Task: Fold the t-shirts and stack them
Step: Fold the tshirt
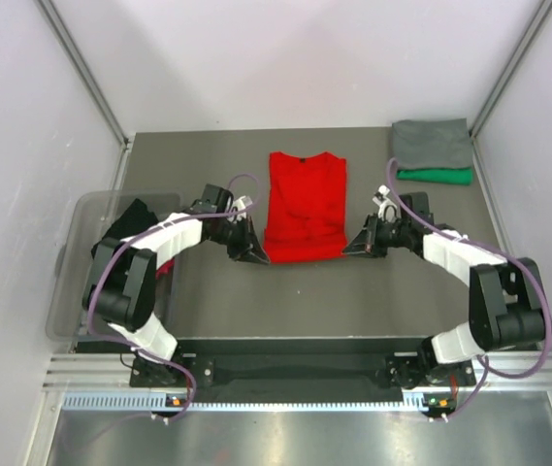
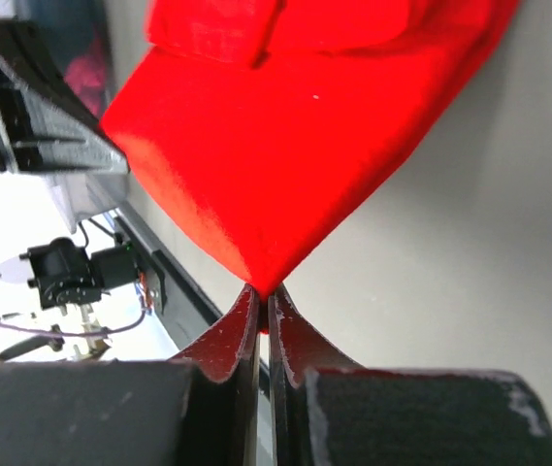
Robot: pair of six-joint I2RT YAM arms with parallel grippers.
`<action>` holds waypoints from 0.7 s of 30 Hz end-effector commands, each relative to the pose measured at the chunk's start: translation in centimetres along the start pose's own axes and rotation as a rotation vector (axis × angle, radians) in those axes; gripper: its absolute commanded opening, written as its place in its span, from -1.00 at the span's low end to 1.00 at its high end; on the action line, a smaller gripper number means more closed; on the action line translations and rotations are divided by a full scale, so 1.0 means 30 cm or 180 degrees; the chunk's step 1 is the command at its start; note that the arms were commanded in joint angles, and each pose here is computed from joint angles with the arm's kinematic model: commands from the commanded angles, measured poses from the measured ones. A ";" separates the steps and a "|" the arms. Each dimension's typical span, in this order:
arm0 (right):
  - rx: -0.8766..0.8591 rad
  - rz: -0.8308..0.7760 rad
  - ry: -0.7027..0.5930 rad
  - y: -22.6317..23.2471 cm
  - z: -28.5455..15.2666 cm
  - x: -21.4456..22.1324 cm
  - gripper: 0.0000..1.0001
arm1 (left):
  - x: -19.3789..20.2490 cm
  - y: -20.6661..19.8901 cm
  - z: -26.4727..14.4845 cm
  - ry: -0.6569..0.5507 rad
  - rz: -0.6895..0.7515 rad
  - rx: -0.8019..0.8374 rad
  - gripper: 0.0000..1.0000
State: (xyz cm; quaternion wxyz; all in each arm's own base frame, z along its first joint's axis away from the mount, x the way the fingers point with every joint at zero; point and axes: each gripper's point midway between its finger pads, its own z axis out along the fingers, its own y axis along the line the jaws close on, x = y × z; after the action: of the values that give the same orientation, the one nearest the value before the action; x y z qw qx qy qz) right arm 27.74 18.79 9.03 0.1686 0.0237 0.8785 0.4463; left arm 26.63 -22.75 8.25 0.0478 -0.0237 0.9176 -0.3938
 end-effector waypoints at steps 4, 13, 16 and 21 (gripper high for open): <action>-0.0116 -0.0304 -0.0108 0.071 -0.089 0.028 -1.00 | -0.034 -0.064 -0.061 -0.0301 0.0213 0.0127 -1.00; -0.0185 -0.0466 -0.0300 0.106 -0.138 0.038 -1.00 | -0.095 -0.153 -0.089 -0.0396 0.0341 0.0317 -1.00; -0.0195 -0.0422 -0.0358 0.098 -0.147 0.032 -1.00 | -0.107 -0.174 -0.083 -0.0395 0.0374 0.0354 -1.00; -0.0235 -0.0496 -0.0516 0.097 -0.164 -0.019 -1.00 | -0.106 -0.213 -0.064 -0.0357 0.0475 0.0421 -1.00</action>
State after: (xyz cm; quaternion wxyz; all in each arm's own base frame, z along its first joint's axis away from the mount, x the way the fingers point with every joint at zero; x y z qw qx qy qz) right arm 25.04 16.97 12.48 0.2316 0.0034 0.8608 0.4532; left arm 28.18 -24.34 12.60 0.0985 0.0018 0.8994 -0.4260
